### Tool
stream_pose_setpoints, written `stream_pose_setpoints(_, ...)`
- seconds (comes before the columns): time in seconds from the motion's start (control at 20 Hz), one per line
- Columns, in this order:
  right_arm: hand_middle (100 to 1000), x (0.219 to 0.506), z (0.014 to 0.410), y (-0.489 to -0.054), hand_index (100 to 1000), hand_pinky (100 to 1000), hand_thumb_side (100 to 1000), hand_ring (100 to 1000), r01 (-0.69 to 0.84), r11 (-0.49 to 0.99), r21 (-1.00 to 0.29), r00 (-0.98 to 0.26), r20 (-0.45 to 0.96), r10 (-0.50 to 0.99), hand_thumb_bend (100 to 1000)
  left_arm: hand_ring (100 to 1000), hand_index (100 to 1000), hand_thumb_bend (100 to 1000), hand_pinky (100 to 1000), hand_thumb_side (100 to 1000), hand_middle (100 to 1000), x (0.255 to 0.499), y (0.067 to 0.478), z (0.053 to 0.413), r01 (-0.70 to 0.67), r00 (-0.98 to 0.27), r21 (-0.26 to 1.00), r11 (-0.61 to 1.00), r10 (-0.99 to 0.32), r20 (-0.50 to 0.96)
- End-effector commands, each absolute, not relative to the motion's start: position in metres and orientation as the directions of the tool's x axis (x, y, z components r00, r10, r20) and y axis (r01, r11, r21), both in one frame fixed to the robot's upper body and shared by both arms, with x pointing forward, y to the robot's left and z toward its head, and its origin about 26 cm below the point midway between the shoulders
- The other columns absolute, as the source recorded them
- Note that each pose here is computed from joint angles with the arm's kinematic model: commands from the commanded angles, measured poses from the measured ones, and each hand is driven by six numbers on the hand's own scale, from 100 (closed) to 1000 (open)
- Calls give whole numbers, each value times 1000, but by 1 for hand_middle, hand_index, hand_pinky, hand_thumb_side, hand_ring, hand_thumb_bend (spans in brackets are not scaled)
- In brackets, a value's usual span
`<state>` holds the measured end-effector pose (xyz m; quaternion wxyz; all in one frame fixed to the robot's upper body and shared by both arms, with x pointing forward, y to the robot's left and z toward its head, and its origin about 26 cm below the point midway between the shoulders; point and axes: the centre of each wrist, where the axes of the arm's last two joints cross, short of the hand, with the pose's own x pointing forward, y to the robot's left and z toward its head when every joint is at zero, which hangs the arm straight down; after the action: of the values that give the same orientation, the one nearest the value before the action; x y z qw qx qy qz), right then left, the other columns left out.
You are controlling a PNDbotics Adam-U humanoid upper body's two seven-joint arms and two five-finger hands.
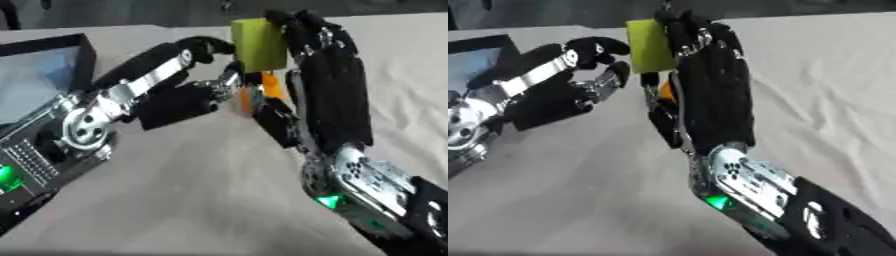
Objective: Pick up the objects with one hand, pass them to the other hand, and then place them into the box on the other side of the table.
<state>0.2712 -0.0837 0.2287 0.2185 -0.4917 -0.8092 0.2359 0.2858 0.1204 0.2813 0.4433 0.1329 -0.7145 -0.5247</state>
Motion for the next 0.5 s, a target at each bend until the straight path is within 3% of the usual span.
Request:
stream_pose_setpoints(0.05,582,267,234,-83,560,762,100,657,720,425,-549,-425,135,895,100,969,978,100,1000,897,970,284,123,288,221,-573,873,435,-666,477)
stream_pose_setpoints(0.5,582,268,228,-88,558,758,100,654,751,423,-507,-408,148,901,100,963,975,100,1000,869,964,283,122,285,169,-570,868,467,-672,472)
